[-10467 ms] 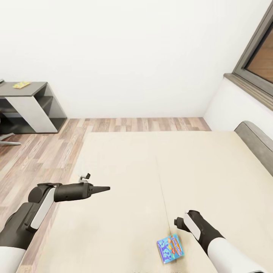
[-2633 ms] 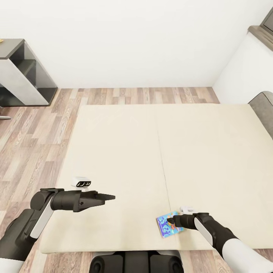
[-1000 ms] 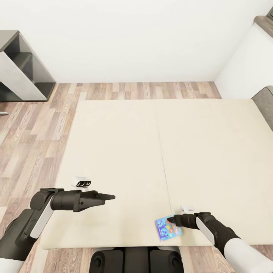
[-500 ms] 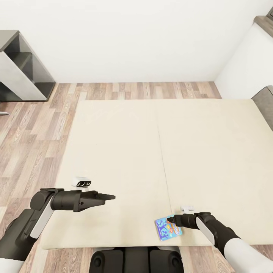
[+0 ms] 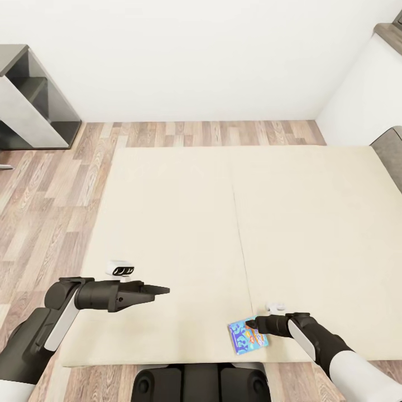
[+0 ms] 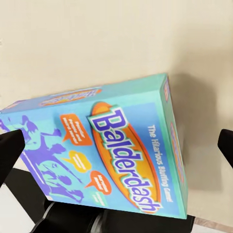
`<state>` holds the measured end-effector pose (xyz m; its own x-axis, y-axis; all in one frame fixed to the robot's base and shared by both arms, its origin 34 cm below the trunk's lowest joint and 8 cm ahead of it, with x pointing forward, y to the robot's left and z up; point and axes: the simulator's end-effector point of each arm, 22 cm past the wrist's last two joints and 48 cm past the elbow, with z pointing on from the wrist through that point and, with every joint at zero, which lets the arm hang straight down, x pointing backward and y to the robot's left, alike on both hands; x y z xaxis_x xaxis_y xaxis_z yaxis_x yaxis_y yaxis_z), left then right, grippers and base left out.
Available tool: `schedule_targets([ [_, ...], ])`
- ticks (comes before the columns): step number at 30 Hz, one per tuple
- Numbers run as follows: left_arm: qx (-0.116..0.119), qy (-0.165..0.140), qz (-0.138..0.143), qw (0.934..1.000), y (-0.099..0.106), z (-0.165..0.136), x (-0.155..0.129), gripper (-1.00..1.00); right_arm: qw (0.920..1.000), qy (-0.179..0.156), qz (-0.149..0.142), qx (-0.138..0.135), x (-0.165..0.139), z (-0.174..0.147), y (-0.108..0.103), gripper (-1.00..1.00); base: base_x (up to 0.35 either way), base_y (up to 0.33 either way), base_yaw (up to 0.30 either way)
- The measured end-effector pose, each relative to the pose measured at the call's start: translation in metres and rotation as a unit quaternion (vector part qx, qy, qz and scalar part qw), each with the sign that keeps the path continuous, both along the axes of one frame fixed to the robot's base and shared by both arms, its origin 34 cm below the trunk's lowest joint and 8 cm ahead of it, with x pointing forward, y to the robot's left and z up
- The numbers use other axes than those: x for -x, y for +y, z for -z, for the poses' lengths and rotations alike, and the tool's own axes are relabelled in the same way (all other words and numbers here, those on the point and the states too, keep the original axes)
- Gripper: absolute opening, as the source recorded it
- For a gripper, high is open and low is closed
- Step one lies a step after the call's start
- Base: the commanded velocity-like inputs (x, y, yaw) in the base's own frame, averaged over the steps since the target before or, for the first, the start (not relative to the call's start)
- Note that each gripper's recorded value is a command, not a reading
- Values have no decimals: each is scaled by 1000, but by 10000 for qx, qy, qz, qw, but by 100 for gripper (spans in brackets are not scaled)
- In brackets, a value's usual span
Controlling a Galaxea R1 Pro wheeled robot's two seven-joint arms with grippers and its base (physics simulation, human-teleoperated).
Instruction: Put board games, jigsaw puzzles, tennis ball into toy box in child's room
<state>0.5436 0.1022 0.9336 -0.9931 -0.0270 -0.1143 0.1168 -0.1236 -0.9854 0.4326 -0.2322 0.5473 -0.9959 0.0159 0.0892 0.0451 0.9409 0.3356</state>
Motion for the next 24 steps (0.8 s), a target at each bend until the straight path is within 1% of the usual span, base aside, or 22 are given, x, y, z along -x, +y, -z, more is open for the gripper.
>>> schedule_targets([
  [5, -1, -3, -8, 10000, 0, 0, 0, 100, 10000, 31, 0, -26, 2, 0, 3, 100, 0, 0, 0],
  [16, -4, -2, -10, 10000, 1, 0, -1, 100, 9997, 97, 38, -225, 6, -3, 8, 100, 0, 0, 0],
  [24, -5, -4, -10, 10000, 1, 0, -1, 100, 9996, 113, 49, -269, 7, -4, 9, 100, 0, 0, 0],
])
